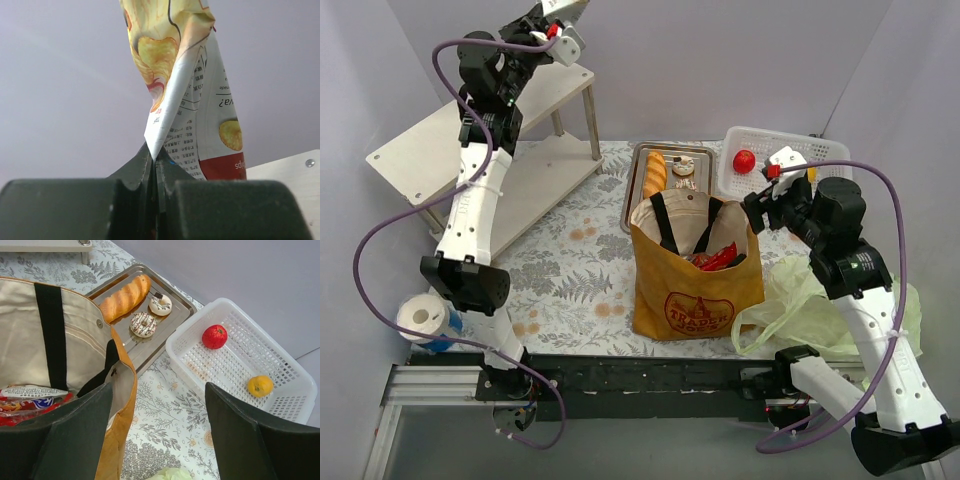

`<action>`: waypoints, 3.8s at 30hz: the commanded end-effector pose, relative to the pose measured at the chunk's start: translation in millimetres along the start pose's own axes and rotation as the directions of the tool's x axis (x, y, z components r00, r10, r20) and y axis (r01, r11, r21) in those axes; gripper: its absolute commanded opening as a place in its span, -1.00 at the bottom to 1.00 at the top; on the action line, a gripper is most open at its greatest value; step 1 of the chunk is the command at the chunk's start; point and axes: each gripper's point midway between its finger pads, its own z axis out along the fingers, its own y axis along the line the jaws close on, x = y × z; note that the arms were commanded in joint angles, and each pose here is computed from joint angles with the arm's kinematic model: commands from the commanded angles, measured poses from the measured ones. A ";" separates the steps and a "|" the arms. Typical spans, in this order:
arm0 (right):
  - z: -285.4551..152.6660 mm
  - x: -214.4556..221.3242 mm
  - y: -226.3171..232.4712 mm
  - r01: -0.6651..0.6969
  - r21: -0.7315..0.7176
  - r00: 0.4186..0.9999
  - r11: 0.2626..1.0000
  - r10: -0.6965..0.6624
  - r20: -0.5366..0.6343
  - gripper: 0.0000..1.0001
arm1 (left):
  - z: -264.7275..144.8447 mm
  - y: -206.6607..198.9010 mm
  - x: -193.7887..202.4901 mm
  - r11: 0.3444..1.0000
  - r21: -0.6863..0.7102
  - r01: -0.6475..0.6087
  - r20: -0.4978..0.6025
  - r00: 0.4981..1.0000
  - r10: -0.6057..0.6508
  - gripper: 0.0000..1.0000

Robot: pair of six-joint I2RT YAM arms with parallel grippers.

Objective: Untie the knot of the grocery bags and take out the mixed food

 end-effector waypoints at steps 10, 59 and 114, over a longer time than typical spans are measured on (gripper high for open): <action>-9.3 11.7 -11.0 -0.034 0.051 0.999 0.998 0.034 0.019 0.61 | -24.2 26.6 98.5 0.910 0.099 -0.402 0.231 0.899 0.372 -1.00; -4.3 75.6 -16.8 -0.256 0.052 0.960 0.965 0.260 -0.107 0.57 | 59.9 -1.2 78.5 0.792 -0.151 0.591 0.201 0.803 -0.561 -1.00; -6.8 137.2 -8.6 -0.379 0.082 0.904 0.922 0.388 -0.180 0.52 | -28.2 -148.8 107.2 0.371 0.241 0.897 -0.362 0.437 -0.823 -1.00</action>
